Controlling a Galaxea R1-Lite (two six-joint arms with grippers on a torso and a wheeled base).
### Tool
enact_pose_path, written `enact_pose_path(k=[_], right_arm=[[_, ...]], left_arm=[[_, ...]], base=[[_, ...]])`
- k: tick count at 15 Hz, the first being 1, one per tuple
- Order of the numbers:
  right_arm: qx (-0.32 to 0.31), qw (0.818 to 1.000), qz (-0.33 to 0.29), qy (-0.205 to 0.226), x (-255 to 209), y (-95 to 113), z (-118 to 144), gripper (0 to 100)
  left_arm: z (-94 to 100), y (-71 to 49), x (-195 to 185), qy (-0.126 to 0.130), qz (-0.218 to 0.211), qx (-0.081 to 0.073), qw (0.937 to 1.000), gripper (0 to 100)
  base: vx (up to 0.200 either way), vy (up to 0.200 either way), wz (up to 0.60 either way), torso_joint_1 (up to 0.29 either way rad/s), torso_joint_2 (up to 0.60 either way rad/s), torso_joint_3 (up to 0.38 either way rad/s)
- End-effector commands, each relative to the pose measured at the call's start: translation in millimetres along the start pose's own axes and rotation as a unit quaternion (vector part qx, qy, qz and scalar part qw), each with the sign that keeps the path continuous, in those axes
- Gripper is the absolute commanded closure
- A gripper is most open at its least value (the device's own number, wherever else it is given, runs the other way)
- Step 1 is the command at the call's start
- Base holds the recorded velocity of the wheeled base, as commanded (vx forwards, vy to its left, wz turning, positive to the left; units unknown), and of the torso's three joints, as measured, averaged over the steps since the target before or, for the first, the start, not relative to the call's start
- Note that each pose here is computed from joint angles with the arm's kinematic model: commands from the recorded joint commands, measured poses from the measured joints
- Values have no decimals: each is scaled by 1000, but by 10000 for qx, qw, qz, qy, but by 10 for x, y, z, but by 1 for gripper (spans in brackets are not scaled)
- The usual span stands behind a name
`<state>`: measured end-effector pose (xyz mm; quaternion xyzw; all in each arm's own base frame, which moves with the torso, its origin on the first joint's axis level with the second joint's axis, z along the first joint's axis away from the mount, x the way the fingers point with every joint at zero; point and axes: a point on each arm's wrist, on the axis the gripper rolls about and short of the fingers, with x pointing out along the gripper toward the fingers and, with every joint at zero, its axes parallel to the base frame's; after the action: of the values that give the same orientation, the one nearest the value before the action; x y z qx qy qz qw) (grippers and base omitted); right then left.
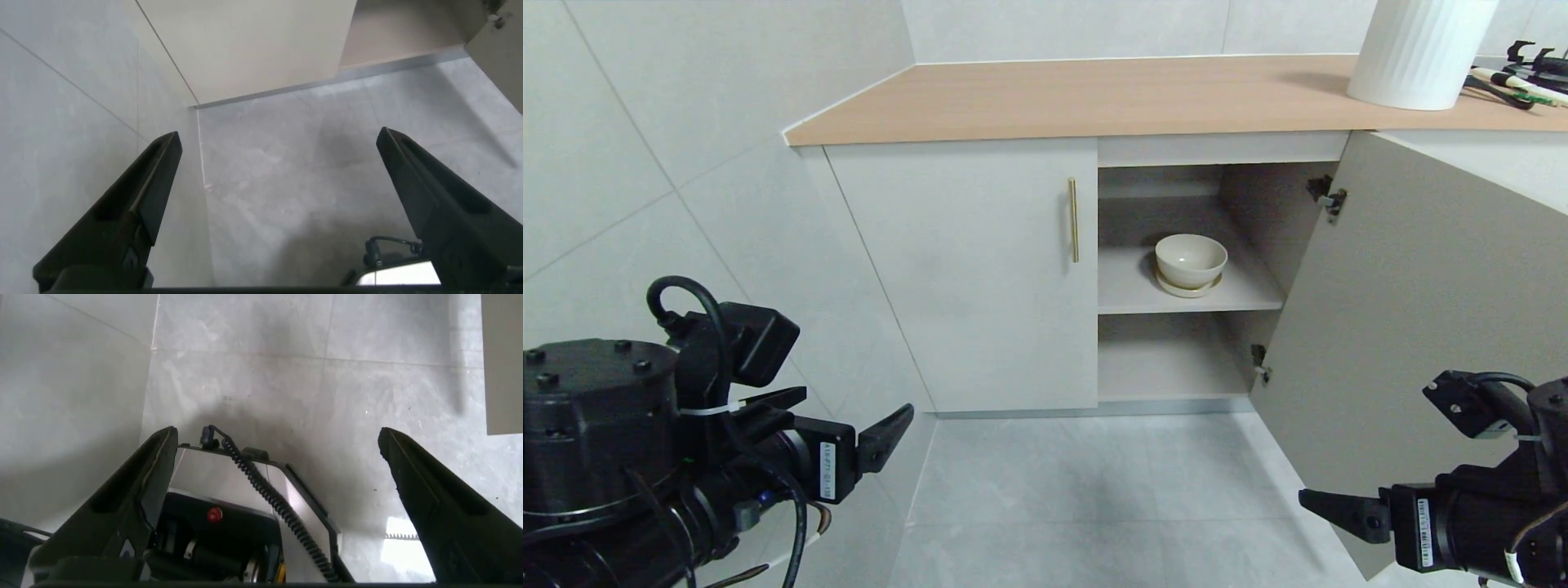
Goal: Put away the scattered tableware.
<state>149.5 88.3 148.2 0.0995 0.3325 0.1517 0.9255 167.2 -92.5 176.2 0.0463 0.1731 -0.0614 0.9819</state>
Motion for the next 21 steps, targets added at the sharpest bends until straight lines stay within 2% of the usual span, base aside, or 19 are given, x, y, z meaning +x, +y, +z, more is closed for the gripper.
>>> enact_pose_path(k=[1, 4, 11, 14, 15, 18, 21], right_arm=[[-2, 10000, 1, -1, 0, 1, 0, 0], [-2, 10000, -6, -4, 0, 1, 0, 0], [-11, 10000, -12, 10, -2, -2, -6, 0], [-66, 9995, -122, 279, -6, -23, -53, 0], [-293, 9985, -182, 419, -12, -36, -79, 0], [-376, 9977, -253, 506, -54, -50, -94, 0], [-643, 9912, -539, 1028, -129, -80, -107, 0]], left_arm=[[-2, 0, 3, 6, 6, 2, 10000, 0], [-1, 3, 3, 1, 67, 78, 9999, 0], [-7, -1, 13, 22, 68, 88, 9999, 0], [-7, -1, 13, 22, 68, 88, 9999, 0], [-7, -1, 13, 22, 68, 88, 9999, 0], [-5, 0, 10, 15, 68, 77, 9999, 0], [-5, 0, 10, 15, 68, 77, 9999, 0]], base=[[0, 0, 0, 0, 0, 0], [0, -133, 0, -2, 5, 3], [0, -200, 0, 2, 2, 0], [0, -67, 0, -1, -1, 1], [0, 0, 0, 0, 0, 0], [0, 0, 0, 0, 0, 0], [0, 0, 0, 0, 0, 0]])
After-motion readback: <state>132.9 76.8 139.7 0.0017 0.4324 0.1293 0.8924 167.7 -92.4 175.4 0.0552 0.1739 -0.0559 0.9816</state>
